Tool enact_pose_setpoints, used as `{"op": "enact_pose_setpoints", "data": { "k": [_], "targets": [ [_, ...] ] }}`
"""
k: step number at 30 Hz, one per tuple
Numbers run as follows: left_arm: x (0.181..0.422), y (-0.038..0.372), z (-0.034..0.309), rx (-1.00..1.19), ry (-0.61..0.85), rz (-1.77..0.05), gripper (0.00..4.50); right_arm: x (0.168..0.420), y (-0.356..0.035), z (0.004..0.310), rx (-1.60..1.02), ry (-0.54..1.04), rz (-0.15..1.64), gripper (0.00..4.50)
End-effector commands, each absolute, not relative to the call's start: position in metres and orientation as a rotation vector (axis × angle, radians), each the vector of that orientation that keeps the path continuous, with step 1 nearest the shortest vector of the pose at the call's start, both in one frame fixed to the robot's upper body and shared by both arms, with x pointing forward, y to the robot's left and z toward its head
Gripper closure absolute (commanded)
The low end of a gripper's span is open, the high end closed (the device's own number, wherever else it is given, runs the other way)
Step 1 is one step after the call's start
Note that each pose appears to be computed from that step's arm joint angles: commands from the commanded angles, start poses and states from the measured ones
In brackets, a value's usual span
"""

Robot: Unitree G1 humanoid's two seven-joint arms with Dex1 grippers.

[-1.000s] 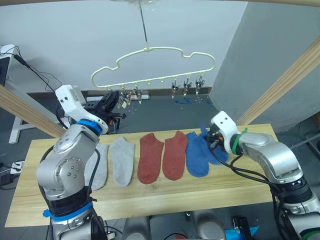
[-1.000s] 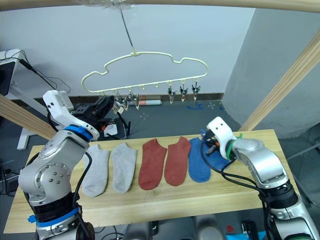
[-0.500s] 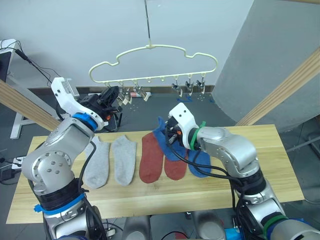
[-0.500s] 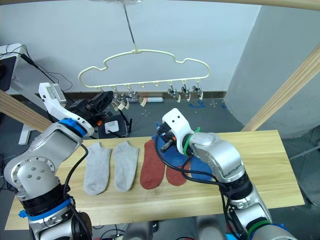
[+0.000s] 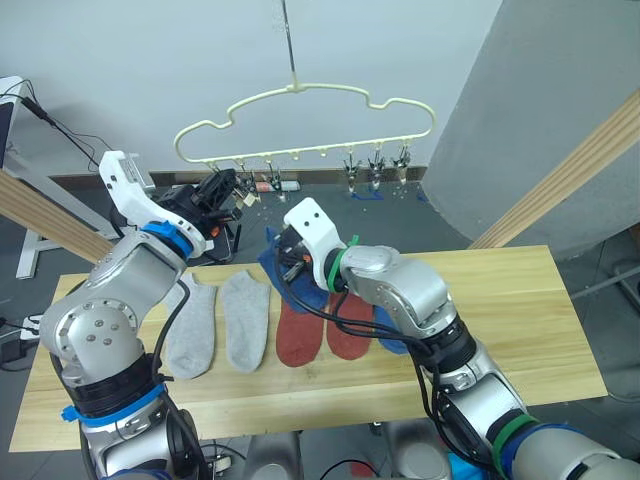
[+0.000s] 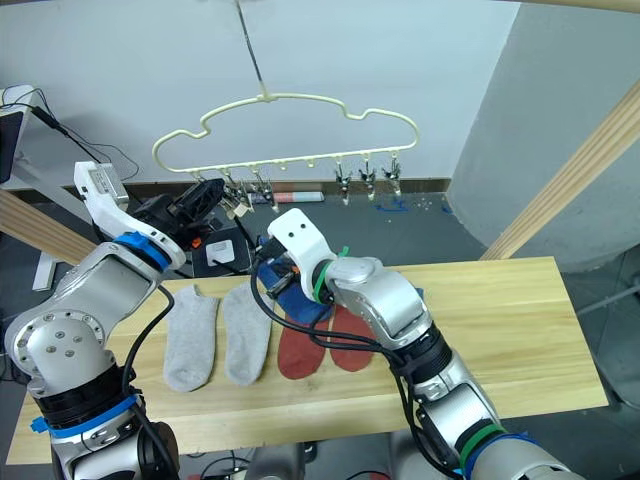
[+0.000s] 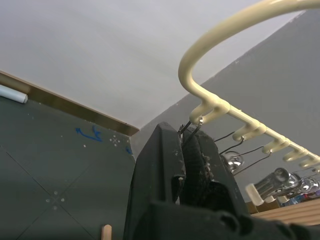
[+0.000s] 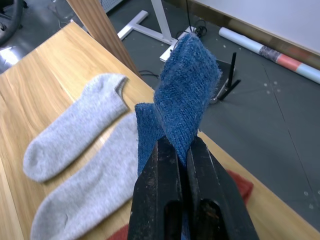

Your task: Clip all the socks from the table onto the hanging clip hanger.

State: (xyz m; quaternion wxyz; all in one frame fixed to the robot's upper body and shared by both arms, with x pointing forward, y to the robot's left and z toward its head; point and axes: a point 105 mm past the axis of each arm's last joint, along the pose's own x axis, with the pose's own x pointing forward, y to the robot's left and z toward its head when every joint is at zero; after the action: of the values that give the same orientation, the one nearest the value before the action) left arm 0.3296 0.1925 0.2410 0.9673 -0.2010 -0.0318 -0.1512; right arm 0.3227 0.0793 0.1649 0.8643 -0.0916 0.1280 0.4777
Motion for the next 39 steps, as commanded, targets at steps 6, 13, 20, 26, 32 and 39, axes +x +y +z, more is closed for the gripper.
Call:
{"op": "enact_pose_setpoints", "data": {
  "k": [6,13,20,26,32,39],
  "targets": [
    [0.326,0.197,0.241,-0.367,-0.077,-0.289,4.50,0.318,0.108,0.196,-0.194,0.150,1.086,4.46],
    [0.325,0.198,0.240,-0.370,-0.081,-0.285,4.50,0.321,0.111,0.200,-0.203,0.132,1.094,4.46],
    [0.324,0.198,0.239,-0.362,-0.081,-0.286,4.50,0.329,0.111,0.204,-0.207,0.116,1.079,4.46],
    [0.324,0.198,0.239,-0.354,-0.082,-0.286,4.50,0.337,0.112,0.211,-0.215,0.093,1.068,4.46],
    [0.325,0.198,0.237,-0.339,-0.077,-0.283,4.50,0.340,0.113,0.216,-0.211,0.081,1.064,4.46],
    [0.323,0.197,0.235,-0.342,-0.074,-0.298,3.59,0.339,0.114,0.215,-0.212,0.081,1.070,4.50]
  ]
}}
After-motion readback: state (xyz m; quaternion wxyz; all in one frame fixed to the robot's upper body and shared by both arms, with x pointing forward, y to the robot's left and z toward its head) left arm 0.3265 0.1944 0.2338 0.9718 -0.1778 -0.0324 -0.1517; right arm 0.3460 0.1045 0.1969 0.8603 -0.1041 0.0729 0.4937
